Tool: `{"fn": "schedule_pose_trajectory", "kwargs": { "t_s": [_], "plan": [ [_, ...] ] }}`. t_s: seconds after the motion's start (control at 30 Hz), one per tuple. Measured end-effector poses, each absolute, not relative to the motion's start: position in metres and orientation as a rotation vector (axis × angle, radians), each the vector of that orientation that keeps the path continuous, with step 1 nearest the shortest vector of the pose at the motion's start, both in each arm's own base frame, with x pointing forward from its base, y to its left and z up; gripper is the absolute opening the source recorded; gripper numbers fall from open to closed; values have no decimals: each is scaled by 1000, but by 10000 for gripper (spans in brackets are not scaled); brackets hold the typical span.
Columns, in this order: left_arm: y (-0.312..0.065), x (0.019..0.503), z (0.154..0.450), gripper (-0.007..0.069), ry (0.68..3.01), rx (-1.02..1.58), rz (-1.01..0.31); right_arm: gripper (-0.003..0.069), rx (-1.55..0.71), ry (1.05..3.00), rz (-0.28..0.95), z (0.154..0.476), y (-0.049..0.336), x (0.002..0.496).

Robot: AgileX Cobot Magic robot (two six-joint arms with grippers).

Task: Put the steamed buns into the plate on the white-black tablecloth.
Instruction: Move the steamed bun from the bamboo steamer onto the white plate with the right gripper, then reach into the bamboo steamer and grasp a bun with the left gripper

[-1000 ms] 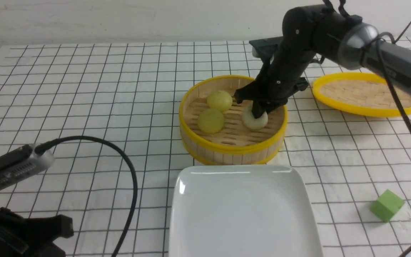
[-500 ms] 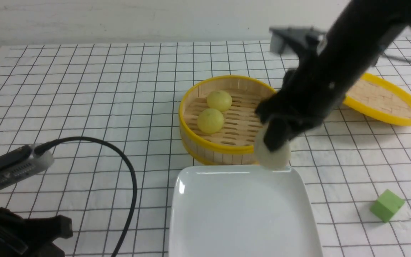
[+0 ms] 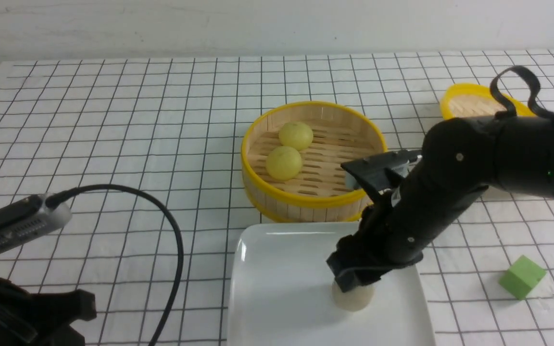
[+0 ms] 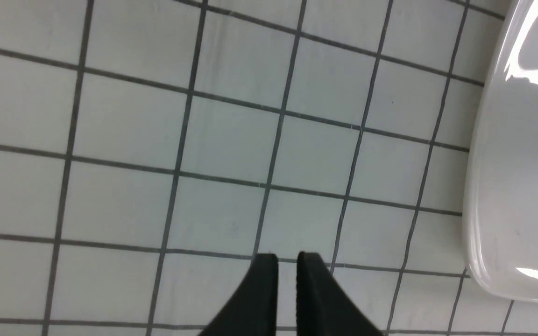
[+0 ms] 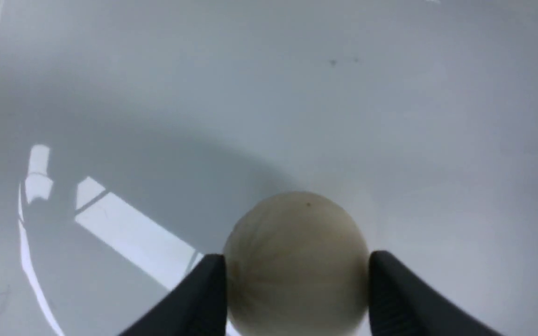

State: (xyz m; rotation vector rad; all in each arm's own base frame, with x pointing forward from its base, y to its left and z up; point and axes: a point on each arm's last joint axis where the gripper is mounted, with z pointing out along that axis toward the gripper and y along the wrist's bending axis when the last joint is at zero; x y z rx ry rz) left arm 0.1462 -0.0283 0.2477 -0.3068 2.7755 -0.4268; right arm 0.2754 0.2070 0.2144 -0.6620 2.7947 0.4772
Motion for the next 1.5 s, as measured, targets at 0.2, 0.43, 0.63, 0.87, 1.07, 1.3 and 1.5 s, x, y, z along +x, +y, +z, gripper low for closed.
{"fn": "schedule_pose_trajectory", "kwargs": {
  "t_s": [0.2,0.43,0.63,0.87,1.07,1.3,1.5],
  "plan": [
    [-28,151,249,91,2719,-311,-421,372,-700,2704,249,295,177,257],
    [-27,162,253,84,2648,-282,-403,-8,-408,2631,42,344,97,173],
    [-46,190,285,3,2607,-128,-451,-15,-340,2533,129,315,60,116],
    [-143,265,319,13,2599,247,-533,-15,-286,2503,170,300,49,99],
    [-206,339,301,163,2689,298,-420,-14,-287,2499,173,300,49,99],
    [-240,400,268,434,2761,261,-350,-9,-286,2497,174,300,49,99],
    [-252,422,245,502,2744,260,-339,-8,-286,2496,175,300,49,99]
  ]
}}
